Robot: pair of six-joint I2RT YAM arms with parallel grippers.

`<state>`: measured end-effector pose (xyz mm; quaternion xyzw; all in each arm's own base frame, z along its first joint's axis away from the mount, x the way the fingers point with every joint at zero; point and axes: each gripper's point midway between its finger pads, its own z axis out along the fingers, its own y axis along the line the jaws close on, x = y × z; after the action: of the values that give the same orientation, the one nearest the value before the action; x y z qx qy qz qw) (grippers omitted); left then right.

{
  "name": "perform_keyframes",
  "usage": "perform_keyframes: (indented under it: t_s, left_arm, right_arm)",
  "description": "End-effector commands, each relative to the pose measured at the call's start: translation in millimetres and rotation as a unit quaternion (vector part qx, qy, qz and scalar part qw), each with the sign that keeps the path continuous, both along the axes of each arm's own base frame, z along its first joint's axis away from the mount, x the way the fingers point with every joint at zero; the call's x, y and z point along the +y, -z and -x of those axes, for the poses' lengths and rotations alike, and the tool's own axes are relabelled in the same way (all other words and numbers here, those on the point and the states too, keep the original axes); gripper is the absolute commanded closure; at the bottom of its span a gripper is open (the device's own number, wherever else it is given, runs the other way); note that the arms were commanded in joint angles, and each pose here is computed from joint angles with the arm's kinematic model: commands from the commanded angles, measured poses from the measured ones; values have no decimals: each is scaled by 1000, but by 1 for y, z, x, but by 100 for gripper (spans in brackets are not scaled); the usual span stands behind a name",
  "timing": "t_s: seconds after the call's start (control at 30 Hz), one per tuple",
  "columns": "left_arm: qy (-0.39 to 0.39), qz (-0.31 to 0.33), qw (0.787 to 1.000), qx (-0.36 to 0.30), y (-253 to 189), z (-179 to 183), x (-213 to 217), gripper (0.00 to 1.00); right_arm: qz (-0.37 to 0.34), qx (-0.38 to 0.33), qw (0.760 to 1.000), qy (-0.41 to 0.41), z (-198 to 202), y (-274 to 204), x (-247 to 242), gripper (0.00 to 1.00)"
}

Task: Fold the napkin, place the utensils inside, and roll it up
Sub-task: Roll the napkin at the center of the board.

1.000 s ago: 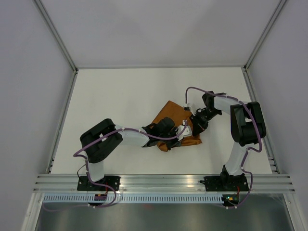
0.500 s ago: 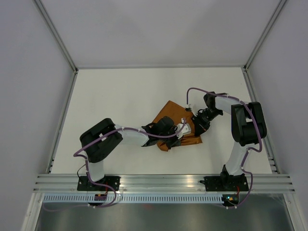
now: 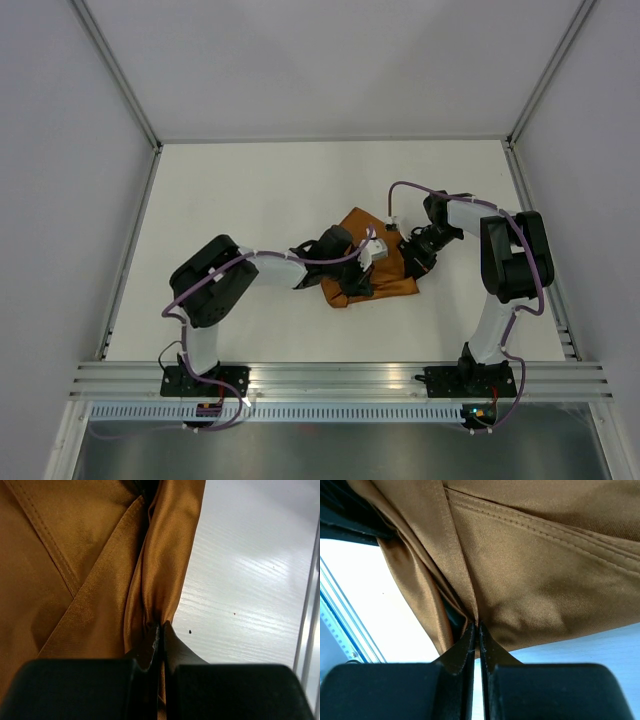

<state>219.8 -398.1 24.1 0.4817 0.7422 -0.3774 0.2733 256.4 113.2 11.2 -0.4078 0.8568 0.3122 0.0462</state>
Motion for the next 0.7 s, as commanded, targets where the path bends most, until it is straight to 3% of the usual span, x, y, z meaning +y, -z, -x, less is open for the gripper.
perform_keyframes:
  t_s: [0.0,0.43,0.53,0.6,0.67]
  left_arm:
    - [-4,11,996,90,1,-1,0,98]
    - [5,37,943,331,19,-4,13,98]
    - [-2,35,936,350,19,-9,13,98]
    - [-9,35,932,360,16,-10,13,98]
    - [-21,27,928,371,18,-11,13,98]
  right_arm:
    - [29,-14,999,-11,-6,15,-11,91]
    - [33,-21,999,-8,-5,23,-13,91]
    - [40,-34,999,-6,-6,25,-15,90]
    - [50,-52,997,0,-10,24,-18,88]
    - [61,-79,995,9,-17,23,-22,78]
